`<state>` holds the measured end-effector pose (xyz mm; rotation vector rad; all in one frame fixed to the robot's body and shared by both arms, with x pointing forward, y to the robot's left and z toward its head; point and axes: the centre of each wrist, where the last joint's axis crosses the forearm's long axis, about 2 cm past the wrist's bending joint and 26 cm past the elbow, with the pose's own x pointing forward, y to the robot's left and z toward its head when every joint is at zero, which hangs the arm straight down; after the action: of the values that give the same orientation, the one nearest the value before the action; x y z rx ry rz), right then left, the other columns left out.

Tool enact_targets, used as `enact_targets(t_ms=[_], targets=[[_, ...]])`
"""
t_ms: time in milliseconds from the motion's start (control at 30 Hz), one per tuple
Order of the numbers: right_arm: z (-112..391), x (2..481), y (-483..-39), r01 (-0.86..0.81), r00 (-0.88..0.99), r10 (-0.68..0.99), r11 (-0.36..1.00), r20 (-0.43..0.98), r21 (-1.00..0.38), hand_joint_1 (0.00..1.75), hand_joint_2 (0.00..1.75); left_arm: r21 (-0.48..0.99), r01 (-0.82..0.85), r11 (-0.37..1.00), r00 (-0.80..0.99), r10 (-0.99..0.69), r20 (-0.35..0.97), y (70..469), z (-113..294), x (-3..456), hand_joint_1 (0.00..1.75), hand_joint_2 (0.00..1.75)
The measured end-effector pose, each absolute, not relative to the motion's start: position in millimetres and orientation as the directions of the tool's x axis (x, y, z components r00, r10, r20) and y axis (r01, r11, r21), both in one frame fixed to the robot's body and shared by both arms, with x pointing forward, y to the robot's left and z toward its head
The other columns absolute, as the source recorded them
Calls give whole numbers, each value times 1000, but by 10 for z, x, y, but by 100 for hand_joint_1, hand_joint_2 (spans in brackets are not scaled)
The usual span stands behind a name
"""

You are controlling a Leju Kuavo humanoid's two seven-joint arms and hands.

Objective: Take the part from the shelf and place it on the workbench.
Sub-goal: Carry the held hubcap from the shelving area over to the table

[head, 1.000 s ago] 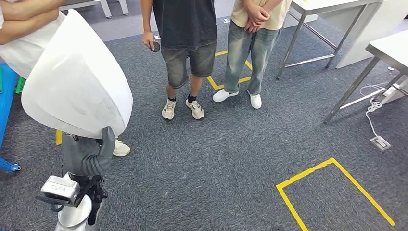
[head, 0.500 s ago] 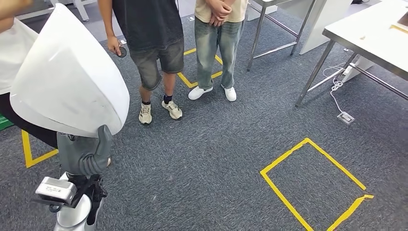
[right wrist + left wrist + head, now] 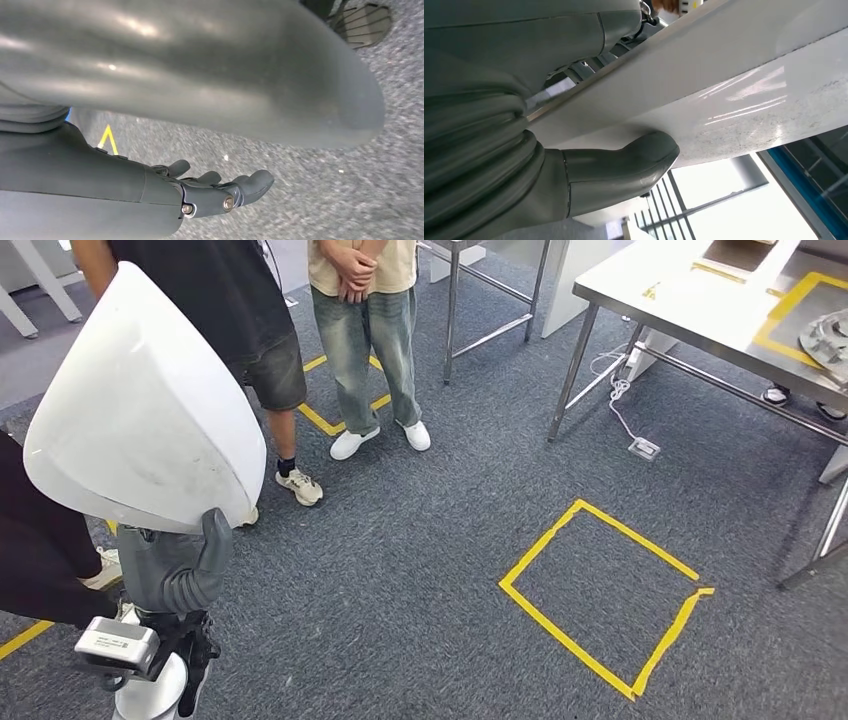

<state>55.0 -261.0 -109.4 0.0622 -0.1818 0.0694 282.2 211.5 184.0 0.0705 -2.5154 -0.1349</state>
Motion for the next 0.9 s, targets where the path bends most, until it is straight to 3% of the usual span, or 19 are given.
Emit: enact_targets(t_ms=[900], targets=[[-1090, 570, -2592, -85, 980, 75, 995, 183, 50, 0, 0, 128, -24, 992, -819, -93, 566, 2115, 1917, 2841, 175, 175]])
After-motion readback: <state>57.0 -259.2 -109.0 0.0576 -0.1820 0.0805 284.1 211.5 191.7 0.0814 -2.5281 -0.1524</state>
